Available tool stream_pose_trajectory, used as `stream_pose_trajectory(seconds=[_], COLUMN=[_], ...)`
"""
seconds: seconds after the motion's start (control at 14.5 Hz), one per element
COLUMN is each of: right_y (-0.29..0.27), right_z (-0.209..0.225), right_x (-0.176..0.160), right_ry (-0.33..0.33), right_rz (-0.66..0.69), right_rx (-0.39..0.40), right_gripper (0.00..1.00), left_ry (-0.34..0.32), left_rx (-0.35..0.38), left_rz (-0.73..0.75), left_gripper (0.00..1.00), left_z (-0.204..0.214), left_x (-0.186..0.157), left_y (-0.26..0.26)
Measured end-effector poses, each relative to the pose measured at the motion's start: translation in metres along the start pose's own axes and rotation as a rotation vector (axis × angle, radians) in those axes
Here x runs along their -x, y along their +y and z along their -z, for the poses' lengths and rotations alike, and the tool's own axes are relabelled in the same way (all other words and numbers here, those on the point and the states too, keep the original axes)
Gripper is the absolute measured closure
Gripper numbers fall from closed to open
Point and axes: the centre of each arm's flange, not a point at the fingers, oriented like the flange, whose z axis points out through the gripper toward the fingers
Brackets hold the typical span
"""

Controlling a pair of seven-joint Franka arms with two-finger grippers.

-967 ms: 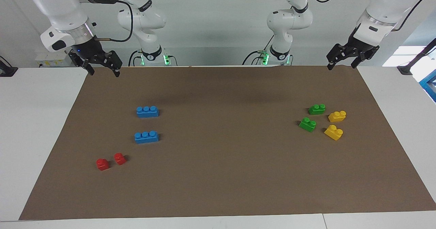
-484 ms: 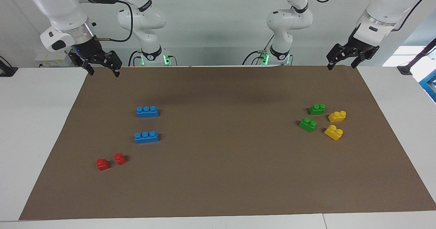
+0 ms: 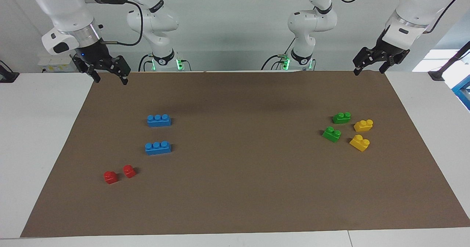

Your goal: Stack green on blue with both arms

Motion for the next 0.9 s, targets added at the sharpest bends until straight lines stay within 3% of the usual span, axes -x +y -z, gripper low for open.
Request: stream_pose_trajectory(seconds=[0.48,0.69,0.9], right_y=[-0.007,-0.014,-0.019], right_z=[-0.070,-0.111,-0.132], right_x=[-0.020,-0.031,-0.036], right_ry=[-0.069,-0.129,-0.165], right_rz=[-0.364,-0.492,-0.703], right_rx=[-0.007,-0.048,-0.087], right_gripper=[0.00,0.00,0.00], left_ry=[0.001,-0.005,0.037], left_rx=[0.000,-0.001,0.006], left_rz=[0.016,0.190,0.393], left_gripper=[0.00,0.00,0.00], left_z=[0.001,-0.005,-0.025], left_x=[0.002,0.004,0.005], left_y=[-0.002,-0.001,0.004])
